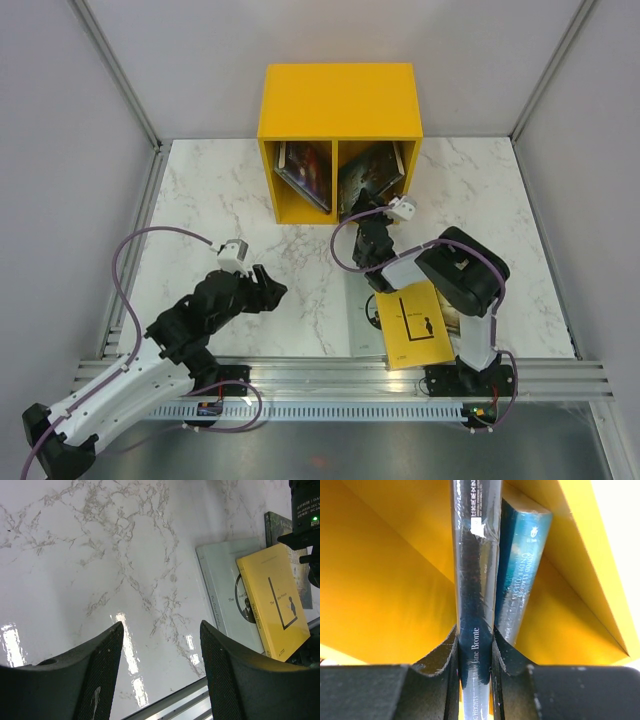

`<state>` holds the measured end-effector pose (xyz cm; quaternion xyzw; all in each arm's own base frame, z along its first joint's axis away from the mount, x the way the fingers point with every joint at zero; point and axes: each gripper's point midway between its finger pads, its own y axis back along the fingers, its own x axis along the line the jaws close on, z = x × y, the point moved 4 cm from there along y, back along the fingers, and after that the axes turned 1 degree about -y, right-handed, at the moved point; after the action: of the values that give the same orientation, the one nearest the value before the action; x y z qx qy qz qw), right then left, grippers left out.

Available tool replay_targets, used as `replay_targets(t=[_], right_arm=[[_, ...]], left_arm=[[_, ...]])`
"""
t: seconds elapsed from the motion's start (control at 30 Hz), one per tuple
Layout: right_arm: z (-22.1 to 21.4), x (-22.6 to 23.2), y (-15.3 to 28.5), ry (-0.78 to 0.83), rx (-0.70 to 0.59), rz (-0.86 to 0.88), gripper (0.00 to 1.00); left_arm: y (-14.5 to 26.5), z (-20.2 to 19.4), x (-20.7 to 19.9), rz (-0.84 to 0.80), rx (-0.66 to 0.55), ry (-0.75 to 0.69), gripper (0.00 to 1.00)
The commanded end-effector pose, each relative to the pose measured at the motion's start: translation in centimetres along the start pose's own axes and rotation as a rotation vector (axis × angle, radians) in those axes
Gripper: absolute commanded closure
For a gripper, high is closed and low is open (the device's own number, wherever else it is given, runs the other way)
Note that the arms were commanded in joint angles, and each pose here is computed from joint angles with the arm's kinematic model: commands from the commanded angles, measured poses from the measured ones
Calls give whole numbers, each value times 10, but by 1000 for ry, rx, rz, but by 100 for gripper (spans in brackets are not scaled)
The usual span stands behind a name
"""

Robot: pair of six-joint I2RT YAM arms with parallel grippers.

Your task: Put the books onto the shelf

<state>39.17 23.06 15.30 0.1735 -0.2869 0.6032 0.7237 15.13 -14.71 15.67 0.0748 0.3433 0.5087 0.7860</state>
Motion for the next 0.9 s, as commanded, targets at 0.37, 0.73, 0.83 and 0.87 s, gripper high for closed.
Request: replay_targets(t=[0.37, 0.73, 0.83, 0.87], right_arm=[[-55, 23, -23, -100, 104, 71, 100], [-68, 23, -48, -76, 115, 24, 100], [-72, 20, -46, -76, 129, 22, 100], [-71, 18, -44, -73, 134, 22, 100]], left_arm=[[-2, 4, 4, 27, -36, 18, 33], [-3, 5, 5, 38, -43, 17, 33], [-3, 5, 6, 40, -42, 15, 33], [-3, 5, 6, 40, -42, 15, 33]])
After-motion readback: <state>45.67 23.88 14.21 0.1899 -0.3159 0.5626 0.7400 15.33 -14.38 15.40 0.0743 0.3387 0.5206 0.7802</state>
